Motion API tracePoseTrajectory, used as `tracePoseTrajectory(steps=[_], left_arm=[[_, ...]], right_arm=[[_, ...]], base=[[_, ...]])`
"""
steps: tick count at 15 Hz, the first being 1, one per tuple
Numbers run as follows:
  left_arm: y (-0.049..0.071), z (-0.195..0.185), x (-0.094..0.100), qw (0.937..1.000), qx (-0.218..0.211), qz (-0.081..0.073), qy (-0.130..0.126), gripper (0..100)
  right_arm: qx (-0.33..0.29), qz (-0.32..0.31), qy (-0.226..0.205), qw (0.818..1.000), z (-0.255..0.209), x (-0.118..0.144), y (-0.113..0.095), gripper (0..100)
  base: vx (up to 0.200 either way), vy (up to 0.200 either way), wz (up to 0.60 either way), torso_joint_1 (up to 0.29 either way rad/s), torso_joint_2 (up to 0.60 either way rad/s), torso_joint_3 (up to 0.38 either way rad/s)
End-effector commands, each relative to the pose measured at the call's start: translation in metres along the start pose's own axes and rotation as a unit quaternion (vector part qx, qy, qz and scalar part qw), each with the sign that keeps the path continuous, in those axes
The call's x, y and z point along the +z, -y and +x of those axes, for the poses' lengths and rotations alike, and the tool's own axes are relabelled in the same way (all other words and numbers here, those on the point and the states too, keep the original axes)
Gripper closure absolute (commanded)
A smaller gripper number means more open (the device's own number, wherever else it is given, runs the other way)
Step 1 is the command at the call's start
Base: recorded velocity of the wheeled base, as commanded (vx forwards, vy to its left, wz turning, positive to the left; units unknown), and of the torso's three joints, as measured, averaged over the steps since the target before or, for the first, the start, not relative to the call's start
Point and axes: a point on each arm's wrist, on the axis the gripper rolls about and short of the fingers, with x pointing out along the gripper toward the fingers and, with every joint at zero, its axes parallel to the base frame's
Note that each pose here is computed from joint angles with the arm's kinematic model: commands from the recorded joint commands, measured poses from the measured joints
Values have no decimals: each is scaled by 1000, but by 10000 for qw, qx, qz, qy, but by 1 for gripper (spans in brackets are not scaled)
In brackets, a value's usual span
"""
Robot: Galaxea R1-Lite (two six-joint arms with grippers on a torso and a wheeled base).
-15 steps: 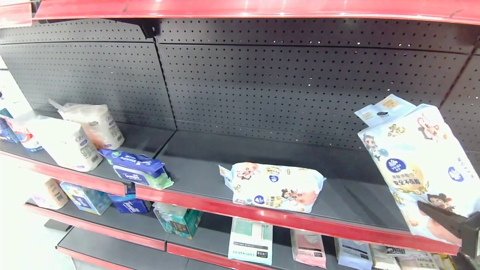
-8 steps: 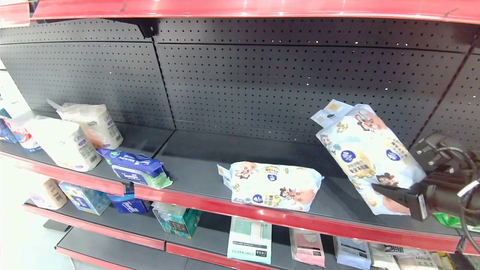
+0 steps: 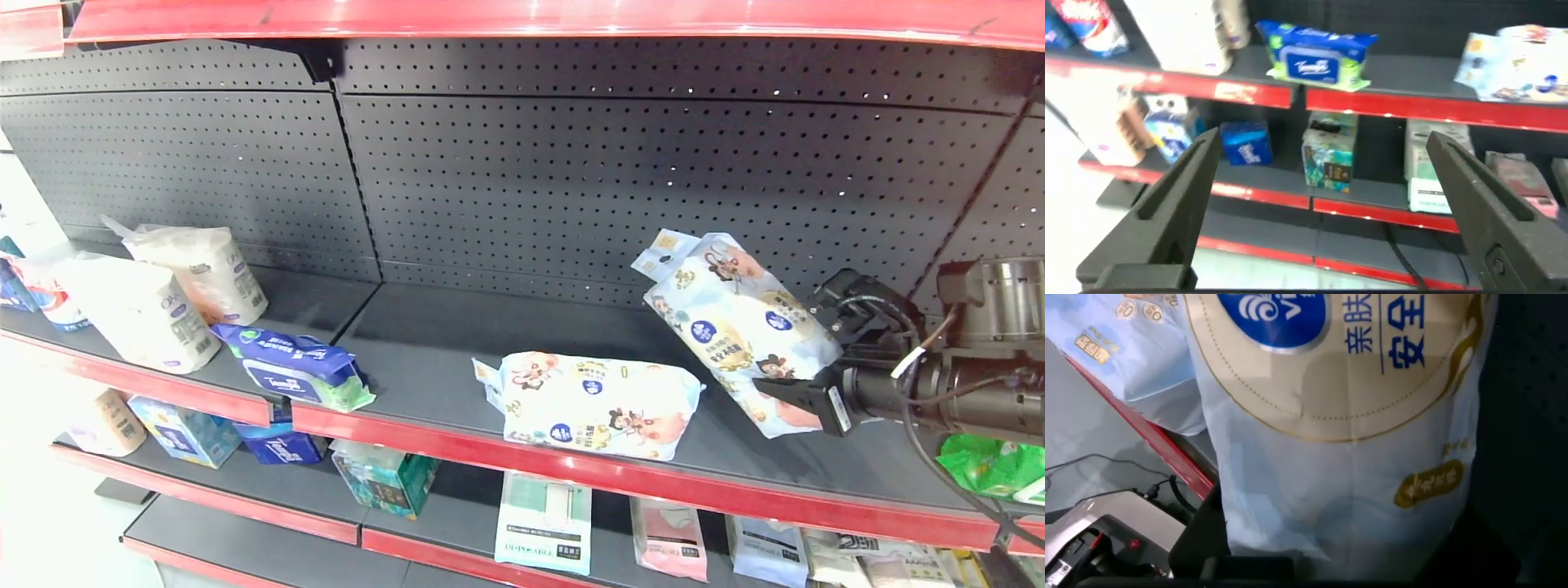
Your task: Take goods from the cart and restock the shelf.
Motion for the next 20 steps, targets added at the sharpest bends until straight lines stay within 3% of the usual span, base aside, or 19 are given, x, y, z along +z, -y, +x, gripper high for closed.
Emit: tracePoseTrajectory(steps=[1,3,6,7,10,11,12,13,14,20], left_arm=[[5,7,-3,9988,400,-103,-250,0],[10,12,-15,9950,917,-218,-317,0],[11,31,-43,9956,900,-227,-124,0],[12,41,-52,9970,725,-224,128,0],[14,43,-53,9994,169,-182,222,0],[14,44,-54,9994,223,-168,220,0],[11,45,-53,9964,762,-192,324,0],[10,48,-57,9938,1008,-217,403,0],[10,49,-58,9940,940,-247,492,0],[11,50,-61,9952,848,-225,424,0]], right_arm=[[17,15,-57,10000,3,-2,0,100],[2,15,-38,10000,2,-1,1,100],[-11,23,-42,10000,2,-2,2,100],[-20,33,-52,10000,2,-2,2,100],[-17,22,-61,10000,3,-2,2,100],[-10,-8,-57,10000,3,-2,2,100],[-10,-47,-57,10000,3,-2,2,100],[-7,-37,-64,10000,3,-3,2,100],[-3,-31,-70,10000,3,-3,2,100],[112,57,-287,9995,10,-15,2,100]], base=[[0,0,0,0,0,0],[0,0,0,0,0,0],[0,0,0,0,0,0],[0,0,0,0,0,0],[0,0,0,0,0,0],[0,0,0,0,0,0],[0,0,0,0,0,0],[0,0,0,0,0,0],[0,0,0,0,0,0],[0,0,0,0,0,0]])
